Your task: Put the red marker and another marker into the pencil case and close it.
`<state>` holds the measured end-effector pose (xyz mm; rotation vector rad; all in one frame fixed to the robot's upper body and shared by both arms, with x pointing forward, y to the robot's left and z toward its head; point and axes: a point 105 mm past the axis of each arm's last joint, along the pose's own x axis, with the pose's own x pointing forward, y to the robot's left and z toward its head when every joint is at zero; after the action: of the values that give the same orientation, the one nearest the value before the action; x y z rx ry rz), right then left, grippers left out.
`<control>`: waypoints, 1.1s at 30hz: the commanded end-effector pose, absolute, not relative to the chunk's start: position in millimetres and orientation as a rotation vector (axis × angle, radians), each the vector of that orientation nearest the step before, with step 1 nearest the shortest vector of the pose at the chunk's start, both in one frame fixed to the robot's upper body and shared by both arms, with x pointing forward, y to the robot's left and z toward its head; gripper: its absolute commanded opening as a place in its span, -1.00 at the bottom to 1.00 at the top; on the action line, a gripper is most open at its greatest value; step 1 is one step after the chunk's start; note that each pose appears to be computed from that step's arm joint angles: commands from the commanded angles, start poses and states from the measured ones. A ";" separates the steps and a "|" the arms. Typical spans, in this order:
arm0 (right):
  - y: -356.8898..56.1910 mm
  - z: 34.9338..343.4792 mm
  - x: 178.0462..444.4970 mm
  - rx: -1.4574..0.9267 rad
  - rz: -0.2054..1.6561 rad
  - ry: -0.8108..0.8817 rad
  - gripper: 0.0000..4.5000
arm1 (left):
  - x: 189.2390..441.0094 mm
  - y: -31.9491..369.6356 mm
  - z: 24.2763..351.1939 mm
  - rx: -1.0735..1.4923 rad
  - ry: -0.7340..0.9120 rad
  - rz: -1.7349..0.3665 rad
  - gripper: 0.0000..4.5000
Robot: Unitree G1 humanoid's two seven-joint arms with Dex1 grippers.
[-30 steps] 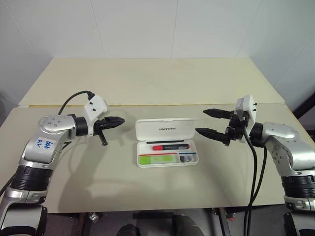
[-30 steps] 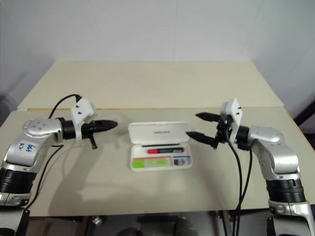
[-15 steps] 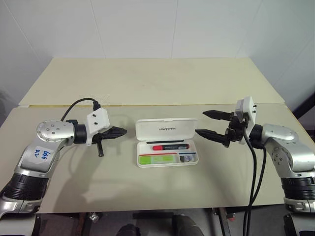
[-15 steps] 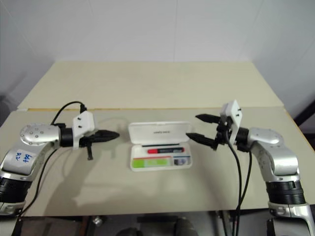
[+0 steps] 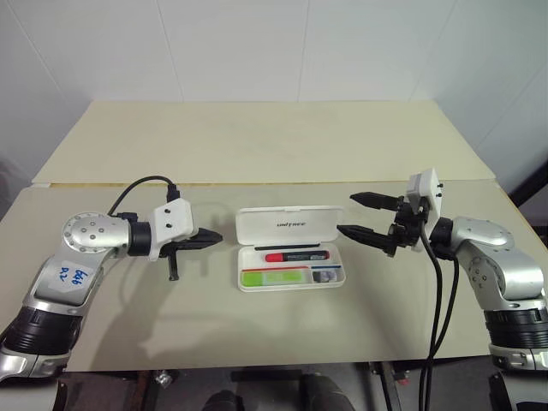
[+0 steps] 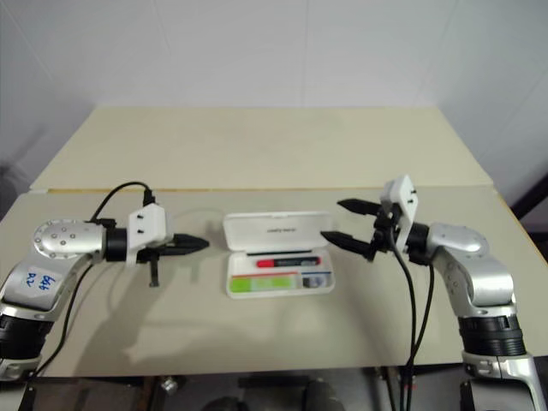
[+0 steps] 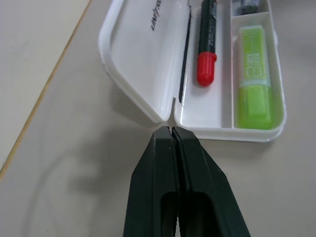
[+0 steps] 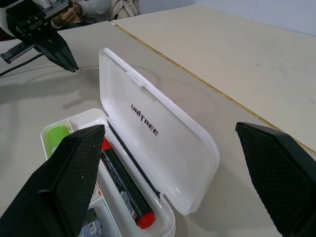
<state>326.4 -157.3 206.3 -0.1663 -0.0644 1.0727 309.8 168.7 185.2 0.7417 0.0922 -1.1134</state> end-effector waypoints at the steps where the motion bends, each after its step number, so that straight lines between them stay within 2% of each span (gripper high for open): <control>1: -152.6 220.7 325.0 -0.185 1.084 -0.123 1.00 | 304.4 164.5 191.7 0.784 0.060 -1.134 -0.98; 8: -151.9 218.7 323.2 -0.178 1.080 -0.124 1.00 | 308.9 163.6 199.7 0.743 0.020 -1.115 -0.98; 13: -153.3 218.8 323.2 -0.178 1.075 -0.124 1.00 | 313.9 164.7 234.3 0.574 -0.119 -1.055 -0.98; 15: -153.8 219.6 324.1 -0.179 1.071 -0.127 1.00 | 325.2 172.5 248.2 0.522 -0.159 -0.966 -0.98; 19: -153.3 220.5 324.8 -0.178 1.071 -0.131 1.00 | 334.1 178.0 255.3 0.485 -0.169 -0.901 -0.98; 25: -151.0 221.4 325.1 -0.175 1.070 -0.144 1.00 | 358.5 178.1 233.3 0.468 -0.045 -0.844 -0.98; 29: -152.3 220.0 321.5 -0.175 1.065 -0.144 1.00 | 362.8 166.5 213.6 0.473 0.009 -0.898 -0.98; 33: -154.2 220.3 320.4 -0.174 1.053 -0.145 1.00 | 365.0 155.5 211.0 0.457 -0.001 -0.939 -0.98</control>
<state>325.7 -152.9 204.3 -0.1524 -0.0779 1.0565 364.4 158.2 194.0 0.4215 0.0608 -0.9352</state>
